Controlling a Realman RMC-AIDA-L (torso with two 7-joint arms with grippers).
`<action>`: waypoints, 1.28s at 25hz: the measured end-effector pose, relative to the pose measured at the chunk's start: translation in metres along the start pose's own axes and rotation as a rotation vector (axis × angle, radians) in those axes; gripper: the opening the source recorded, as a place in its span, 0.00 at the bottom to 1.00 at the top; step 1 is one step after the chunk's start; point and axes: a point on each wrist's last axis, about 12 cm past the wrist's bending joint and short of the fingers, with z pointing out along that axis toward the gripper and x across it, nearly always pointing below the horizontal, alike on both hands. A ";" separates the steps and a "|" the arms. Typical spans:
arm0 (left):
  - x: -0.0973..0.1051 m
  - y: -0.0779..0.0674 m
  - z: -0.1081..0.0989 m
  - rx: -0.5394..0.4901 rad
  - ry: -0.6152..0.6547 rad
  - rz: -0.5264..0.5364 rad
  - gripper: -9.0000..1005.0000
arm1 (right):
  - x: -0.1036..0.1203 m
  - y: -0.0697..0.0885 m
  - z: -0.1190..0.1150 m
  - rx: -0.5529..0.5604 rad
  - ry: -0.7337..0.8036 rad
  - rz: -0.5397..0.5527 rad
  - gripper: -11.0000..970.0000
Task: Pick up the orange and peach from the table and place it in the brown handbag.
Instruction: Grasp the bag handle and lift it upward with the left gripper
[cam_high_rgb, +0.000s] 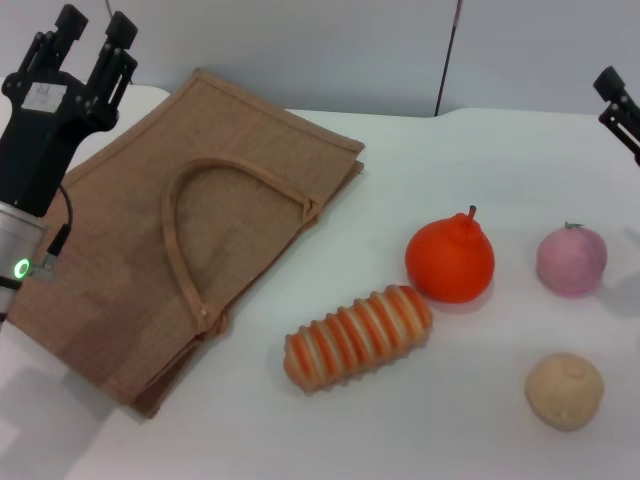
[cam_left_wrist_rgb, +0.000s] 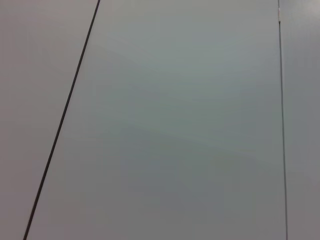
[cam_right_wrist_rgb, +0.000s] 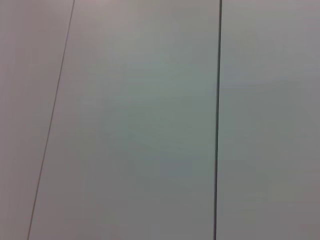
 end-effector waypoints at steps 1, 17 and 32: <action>0.000 0.000 0.000 0.000 0.000 0.000 0.62 | 0.000 0.000 0.000 0.000 0.000 0.000 0.88; 0.004 0.003 0.002 -0.018 0.034 -0.020 0.59 | 0.000 0.000 0.000 0.002 0.000 -0.001 0.87; 0.005 0.051 0.019 -0.098 0.314 -0.322 0.57 | 0.003 -0.001 0.000 0.009 0.023 -0.001 0.86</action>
